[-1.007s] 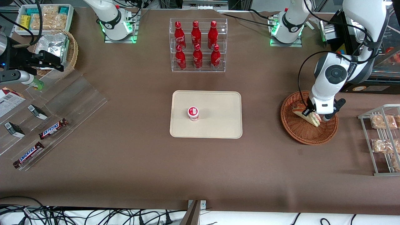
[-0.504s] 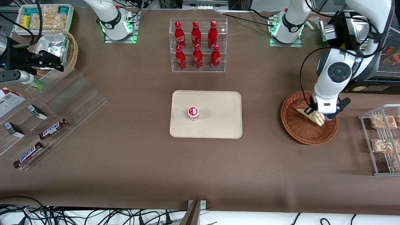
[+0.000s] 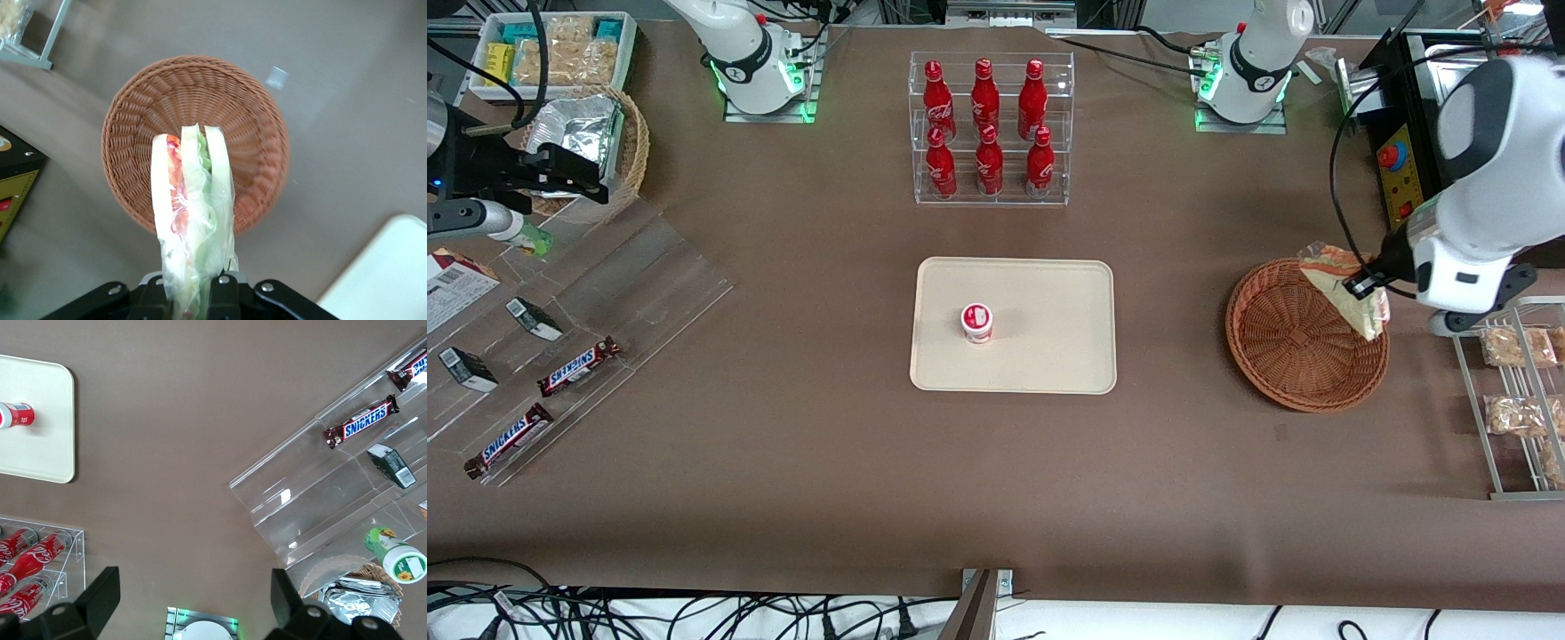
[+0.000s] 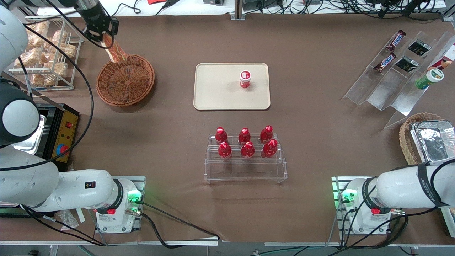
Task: Place sandwich from basket to tray
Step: 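Close the left gripper on the sandwich and lift it from the basket, then carry the held sandwich with the left gripper over the cream tray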
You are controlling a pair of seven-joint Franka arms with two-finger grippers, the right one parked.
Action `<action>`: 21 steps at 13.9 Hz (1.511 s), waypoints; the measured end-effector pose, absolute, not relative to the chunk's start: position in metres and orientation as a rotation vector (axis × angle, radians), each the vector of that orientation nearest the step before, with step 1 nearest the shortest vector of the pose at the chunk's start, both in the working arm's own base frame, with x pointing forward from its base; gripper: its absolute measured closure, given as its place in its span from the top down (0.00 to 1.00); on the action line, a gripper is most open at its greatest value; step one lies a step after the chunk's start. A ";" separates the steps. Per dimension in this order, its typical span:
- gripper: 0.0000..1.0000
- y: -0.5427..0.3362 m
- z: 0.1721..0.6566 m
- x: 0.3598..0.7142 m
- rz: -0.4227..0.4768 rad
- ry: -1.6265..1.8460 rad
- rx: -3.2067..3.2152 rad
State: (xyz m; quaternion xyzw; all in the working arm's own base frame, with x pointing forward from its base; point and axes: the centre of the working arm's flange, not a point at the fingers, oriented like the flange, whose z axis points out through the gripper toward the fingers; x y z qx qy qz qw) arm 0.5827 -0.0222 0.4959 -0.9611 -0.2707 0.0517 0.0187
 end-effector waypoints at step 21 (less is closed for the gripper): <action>0.17 -0.358 0.389 0.549 0.134 0.223 -3.201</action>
